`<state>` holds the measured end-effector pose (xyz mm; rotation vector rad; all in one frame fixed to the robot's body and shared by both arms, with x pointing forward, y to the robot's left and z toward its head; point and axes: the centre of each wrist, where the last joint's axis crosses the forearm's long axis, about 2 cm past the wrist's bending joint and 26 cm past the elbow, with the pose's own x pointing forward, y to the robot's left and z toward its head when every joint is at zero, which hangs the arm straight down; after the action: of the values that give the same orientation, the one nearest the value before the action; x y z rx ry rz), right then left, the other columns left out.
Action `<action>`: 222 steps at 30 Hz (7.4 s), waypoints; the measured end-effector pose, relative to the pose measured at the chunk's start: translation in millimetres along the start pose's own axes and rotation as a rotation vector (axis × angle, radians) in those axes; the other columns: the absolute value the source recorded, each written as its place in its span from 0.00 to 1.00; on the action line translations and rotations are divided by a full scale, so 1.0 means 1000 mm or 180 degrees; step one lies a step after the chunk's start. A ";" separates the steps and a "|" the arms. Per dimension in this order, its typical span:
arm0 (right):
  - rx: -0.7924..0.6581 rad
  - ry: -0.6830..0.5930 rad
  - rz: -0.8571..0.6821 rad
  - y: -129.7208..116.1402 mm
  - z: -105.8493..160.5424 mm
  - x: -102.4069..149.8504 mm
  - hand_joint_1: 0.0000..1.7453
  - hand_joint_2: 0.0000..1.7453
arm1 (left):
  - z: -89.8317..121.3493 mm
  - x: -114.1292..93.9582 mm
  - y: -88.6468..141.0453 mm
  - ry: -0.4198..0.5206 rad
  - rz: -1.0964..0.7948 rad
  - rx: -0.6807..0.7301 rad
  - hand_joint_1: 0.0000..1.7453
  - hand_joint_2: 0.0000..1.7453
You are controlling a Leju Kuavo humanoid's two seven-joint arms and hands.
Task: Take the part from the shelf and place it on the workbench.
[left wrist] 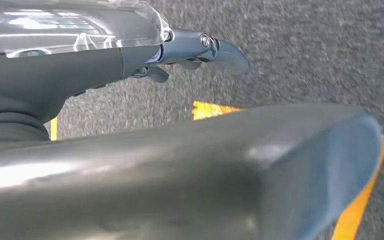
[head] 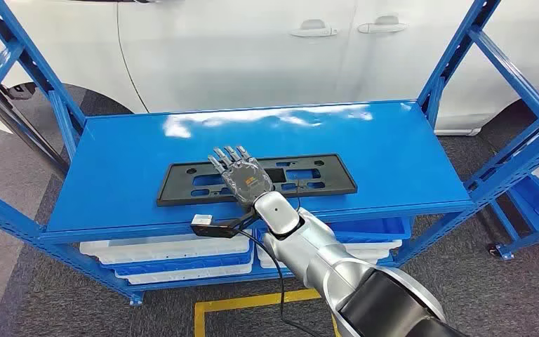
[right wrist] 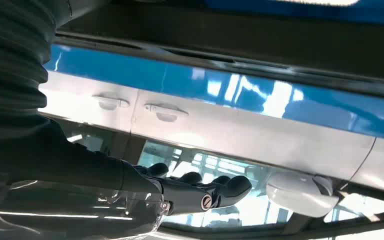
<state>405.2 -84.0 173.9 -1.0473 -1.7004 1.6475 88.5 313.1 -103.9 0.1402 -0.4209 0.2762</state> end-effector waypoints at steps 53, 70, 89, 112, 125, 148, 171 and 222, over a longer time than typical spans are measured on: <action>-0.0009 0.0095 -0.0033 -0.014 -0.008 -0.008 1.00 1.00 | 0.000 0.000 0.001 -0.0615 0.0162 -0.0128 0.00 0.00; -0.3534 -0.1304 -0.3538 -0.145 0.050 -0.073 1.00 1.00 | 0.000 -0.001 0.002 -0.0665 0.0637 -0.0156 0.00 0.00; -0.2179 -0.3955 -0.5728 -0.095 0.138 0.005 1.00 1.00 | 0.003 -0.019 0.021 -0.0497 0.0588 0.0021 0.00 0.00; -0.1744 -0.3810 -0.5963 -0.070 0.140 0.047 1.00 1.00 | 0.004 -0.023 0.026 -0.0264 0.0472 0.0135 0.00 0.00; -0.1873 -0.3694 -0.5874 -0.073 0.138 0.046 1.00 1.00 | 0.003 -0.022 0.028 -0.0270 0.0324 0.0038 0.00 0.00; -0.1780 -0.3745 -0.5793 -0.068 0.148 0.039 1.00 1.00 | 0.005 -0.025 0.024 -0.0194 0.0151 -0.0040 0.00 0.00; -0.1730 -0.3724 -0.5822 -0.061 0.154 0.033 1.00 1.00 | 0.006 -0.029 0.013 -0.0135 0.0081 -0.0112 0.00 0.00; -0.2495 -0.3782 -0.5180 -0.107 0.156 0.000 1.00 1.00 | 0.004 -0.023 0.035 -0.0128 -0.0300 0.0242 0.00 0.00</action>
<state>260.9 -166.1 263.6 1.3161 -2.6068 0.2752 57.0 340.1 -107.5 0.2395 -0.4427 0.1971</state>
